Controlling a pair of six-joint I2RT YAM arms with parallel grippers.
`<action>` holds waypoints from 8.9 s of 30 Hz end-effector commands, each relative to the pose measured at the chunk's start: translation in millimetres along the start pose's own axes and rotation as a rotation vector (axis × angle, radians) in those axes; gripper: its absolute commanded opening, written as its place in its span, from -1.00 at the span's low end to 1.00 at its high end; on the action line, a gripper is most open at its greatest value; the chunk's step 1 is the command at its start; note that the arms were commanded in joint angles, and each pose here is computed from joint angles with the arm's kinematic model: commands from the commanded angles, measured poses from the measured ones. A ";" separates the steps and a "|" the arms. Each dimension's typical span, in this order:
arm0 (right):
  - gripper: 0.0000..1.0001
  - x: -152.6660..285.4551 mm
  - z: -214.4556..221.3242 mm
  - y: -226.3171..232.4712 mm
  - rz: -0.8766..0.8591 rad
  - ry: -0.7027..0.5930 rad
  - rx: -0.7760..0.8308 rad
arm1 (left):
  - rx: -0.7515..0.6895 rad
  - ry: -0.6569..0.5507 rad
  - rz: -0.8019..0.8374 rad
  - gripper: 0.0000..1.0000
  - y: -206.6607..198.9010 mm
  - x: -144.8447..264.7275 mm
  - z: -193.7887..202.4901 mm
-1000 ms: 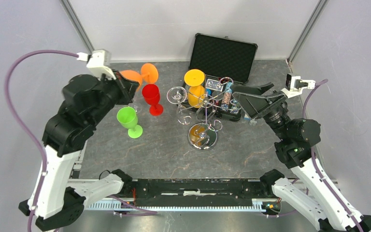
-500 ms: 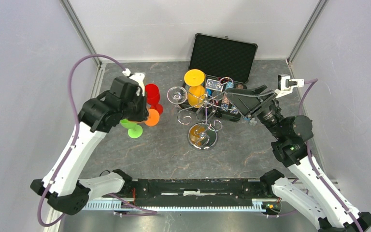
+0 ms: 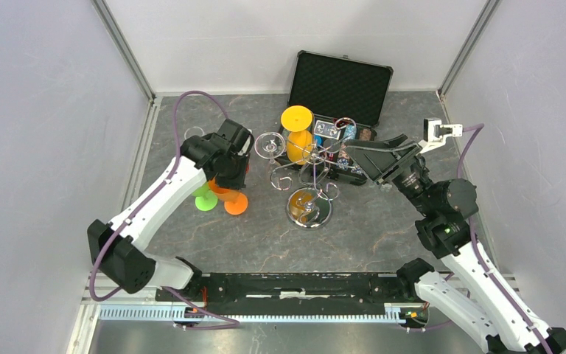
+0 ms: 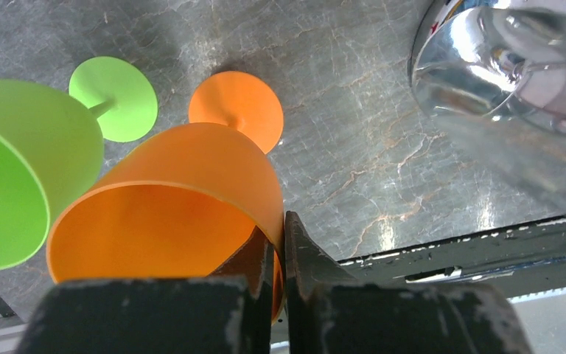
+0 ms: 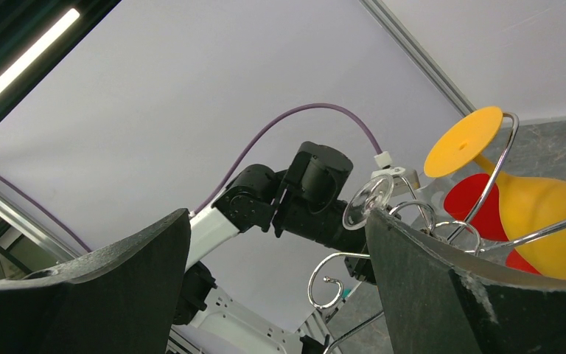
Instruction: Take the wine glass off the wine glass rack
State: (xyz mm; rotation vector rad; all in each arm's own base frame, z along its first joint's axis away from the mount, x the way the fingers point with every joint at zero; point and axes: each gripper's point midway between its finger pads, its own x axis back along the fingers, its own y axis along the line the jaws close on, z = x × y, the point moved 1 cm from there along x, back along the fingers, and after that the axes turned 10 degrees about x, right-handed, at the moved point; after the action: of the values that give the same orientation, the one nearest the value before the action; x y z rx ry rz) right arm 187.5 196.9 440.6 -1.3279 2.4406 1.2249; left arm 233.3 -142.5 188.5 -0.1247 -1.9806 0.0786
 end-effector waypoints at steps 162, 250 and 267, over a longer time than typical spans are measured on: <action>0.83 21.8 -1.7 -26.2 0.156 -0.042 0.085 | 0.484 -0.513 1.017 -0.95 -87.6 182.3 -109.6; 0.20 -126.6 115.7 86.3 -0.458 0.096 0.983 | 0.672 -0.526 1.288 -0.96 -67.0 319.8 -46.1; -0.55 -135.6 123.5 111.3 -0.547 0.011 0.872 | 0.676 -0.502 1.301 -0.96 -67.7 316.7 -40.4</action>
State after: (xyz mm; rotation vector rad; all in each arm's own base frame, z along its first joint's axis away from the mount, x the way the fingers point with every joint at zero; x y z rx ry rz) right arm 165.6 407.2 445.6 -1.5272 2.0580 -0.1027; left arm 148.6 -171.2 484.5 -0.9198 -1.9312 1.6672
